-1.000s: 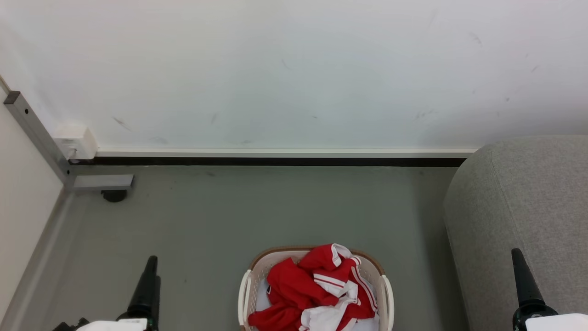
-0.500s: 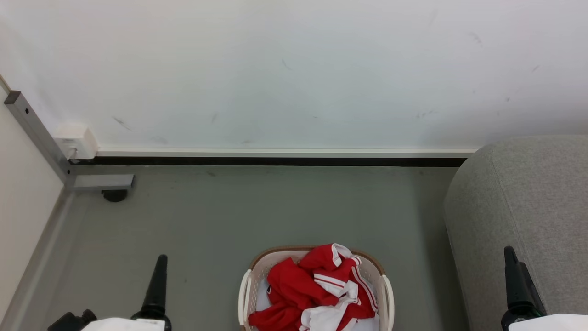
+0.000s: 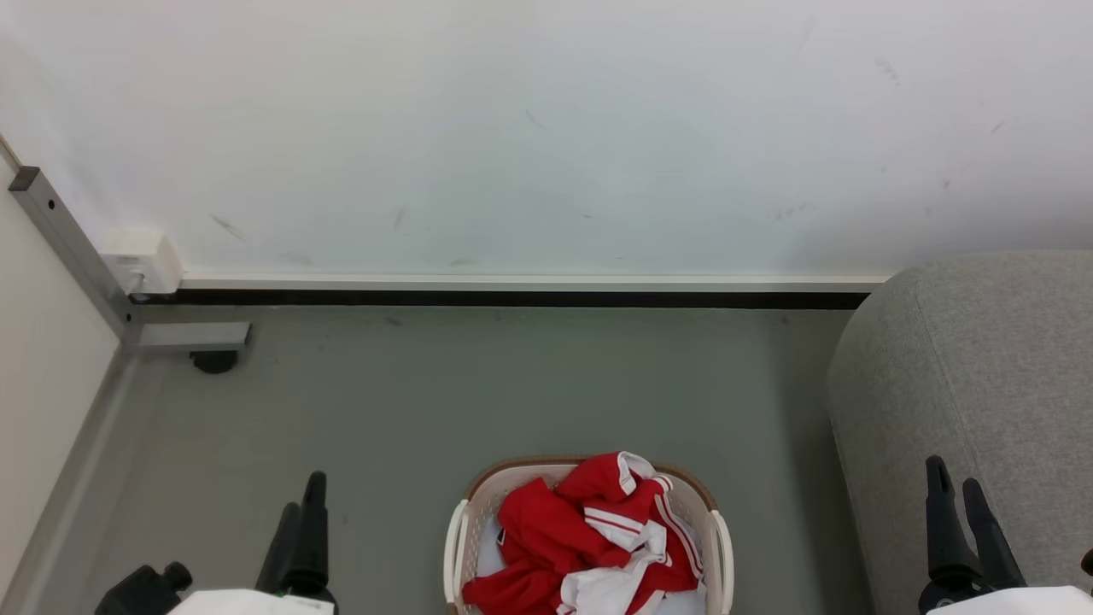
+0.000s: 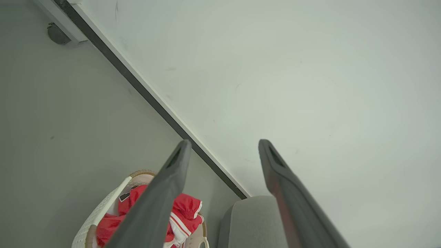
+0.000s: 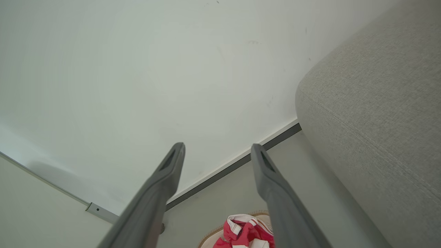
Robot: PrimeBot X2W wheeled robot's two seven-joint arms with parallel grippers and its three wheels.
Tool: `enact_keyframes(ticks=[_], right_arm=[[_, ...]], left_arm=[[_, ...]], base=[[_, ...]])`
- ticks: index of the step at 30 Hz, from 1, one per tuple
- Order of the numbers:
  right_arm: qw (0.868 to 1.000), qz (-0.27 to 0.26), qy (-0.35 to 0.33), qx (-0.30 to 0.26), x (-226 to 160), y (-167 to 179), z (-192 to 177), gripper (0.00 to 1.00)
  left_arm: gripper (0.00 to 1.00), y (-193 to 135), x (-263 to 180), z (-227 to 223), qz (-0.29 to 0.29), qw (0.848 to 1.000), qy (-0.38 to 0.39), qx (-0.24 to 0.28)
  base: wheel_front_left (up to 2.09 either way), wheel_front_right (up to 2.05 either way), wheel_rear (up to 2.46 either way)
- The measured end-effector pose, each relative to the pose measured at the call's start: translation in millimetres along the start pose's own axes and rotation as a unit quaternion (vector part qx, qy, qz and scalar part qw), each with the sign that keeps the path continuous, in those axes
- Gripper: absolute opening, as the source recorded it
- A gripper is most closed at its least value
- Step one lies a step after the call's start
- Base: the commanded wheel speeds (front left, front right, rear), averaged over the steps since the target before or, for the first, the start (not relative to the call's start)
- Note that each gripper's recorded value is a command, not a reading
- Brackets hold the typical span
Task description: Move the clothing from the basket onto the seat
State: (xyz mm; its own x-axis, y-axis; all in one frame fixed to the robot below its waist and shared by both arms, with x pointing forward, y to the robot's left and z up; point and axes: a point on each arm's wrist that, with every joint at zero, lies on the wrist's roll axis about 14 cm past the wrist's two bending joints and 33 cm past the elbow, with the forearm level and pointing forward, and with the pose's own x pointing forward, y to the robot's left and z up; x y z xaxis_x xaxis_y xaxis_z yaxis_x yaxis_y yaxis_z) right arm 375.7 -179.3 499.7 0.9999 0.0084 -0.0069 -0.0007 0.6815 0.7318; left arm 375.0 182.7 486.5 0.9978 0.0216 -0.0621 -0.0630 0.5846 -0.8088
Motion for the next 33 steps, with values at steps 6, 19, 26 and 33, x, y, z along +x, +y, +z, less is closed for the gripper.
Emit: enact_keyframes(ticks=[6, 19, 26, 33], right_arm=[[0.999, 0.004, 0.001, -0.038, -1.6, 1.0, -2.1, 1.0], [0.993, 0.021, -0.002, -0.115, -2.4, 8.8, -3.9, 1.0], [0.988, 0.027, -0.006, -0.151, -3.5, 10.5, -4.2, 1.0], [0.983, 0.035, -0.009, -0.182, -5.1, 13.0, -4.9, 1.0]], left_arm=[[1.0, -6.3, -1.3, -1.2, -0.014, 0.999, -0.001, 0.05], [1.0, -16.2, -4.2, -4.3, -0.035, 0.991, -0.007, 0.129], [1.0, -20.0, -4.8, -4.7, -0.042, 0.985, -0.011, 0.165], [1.0, -21.2, -7.0, -5.3, -0.047, 0.979, -0.014, 0.198]], base=[[0.0, 0.0, 0.0], [0.0, 0.0, 0.0], [0.0, 0.0, 0.0], [0.0, 0.0, 0.0]])
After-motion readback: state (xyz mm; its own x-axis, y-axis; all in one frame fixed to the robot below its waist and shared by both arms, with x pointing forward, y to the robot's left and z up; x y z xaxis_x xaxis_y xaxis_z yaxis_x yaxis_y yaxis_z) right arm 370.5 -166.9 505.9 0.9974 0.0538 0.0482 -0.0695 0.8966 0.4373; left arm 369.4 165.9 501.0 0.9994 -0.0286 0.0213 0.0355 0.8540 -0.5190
